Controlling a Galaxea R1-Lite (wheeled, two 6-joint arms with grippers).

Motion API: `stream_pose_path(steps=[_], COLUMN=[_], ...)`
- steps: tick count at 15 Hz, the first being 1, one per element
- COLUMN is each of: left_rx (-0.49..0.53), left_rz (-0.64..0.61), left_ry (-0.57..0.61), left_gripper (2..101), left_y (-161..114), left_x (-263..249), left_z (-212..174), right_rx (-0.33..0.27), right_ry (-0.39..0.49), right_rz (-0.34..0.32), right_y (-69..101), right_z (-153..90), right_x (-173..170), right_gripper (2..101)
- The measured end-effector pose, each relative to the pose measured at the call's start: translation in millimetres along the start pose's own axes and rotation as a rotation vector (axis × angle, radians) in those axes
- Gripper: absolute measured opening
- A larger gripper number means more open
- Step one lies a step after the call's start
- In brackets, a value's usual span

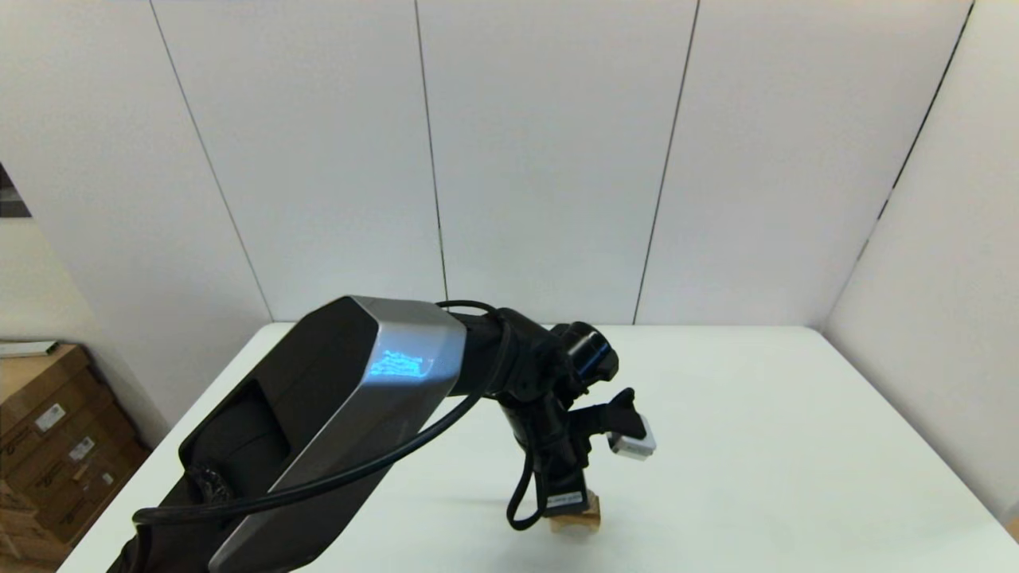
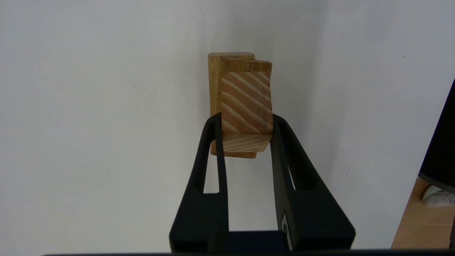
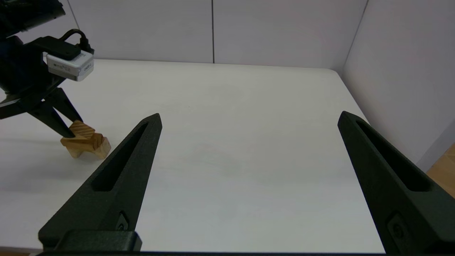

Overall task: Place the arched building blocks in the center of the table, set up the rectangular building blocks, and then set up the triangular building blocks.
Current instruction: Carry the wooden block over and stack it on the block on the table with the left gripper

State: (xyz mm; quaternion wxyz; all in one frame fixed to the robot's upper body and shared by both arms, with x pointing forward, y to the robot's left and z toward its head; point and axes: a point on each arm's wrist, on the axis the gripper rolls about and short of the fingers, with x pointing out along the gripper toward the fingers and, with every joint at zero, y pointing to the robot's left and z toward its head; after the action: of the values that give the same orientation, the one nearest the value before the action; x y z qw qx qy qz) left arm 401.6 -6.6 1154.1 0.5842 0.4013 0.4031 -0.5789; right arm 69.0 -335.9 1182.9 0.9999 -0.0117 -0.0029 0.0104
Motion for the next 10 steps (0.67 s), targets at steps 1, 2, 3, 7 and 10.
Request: stream_pose_path(steps=[1,2,3,7,10], left_rx=[-0.001,-0.001,-0.001,-0.005,-0.007], left_rz=[0.001,0.002,0.004,0.007,0.018], left_ry=[-0.001,-0.001,0.001,0.008,0.017], left_gripper=[21.7,21.7,21.7,21.7,30.6], left_y=[0.1,0.4,0.6,2.0,3.1], left_x=[0.4,1.4,2.3,4.3,5.2], left_z=[0.0,-0.1,-0.2,-1.8,-2.6], right_rx=[0.0,0.0,0.0,0.001,0.0], right_ry=[0.0,0.0,0.0,0.0,0.0], right_rz=[0.0,0.0,0.0,0.0,0.0], right_y=[0.0,0.0,0.0,0.0,0.0], right_z=[0.0,0.0,0.0,0.0,0.0], right_x=[0.0,0.0,0.0,0.0,0.0], right_gripper=[98.0,98.0,98.0,98.0,98.0])
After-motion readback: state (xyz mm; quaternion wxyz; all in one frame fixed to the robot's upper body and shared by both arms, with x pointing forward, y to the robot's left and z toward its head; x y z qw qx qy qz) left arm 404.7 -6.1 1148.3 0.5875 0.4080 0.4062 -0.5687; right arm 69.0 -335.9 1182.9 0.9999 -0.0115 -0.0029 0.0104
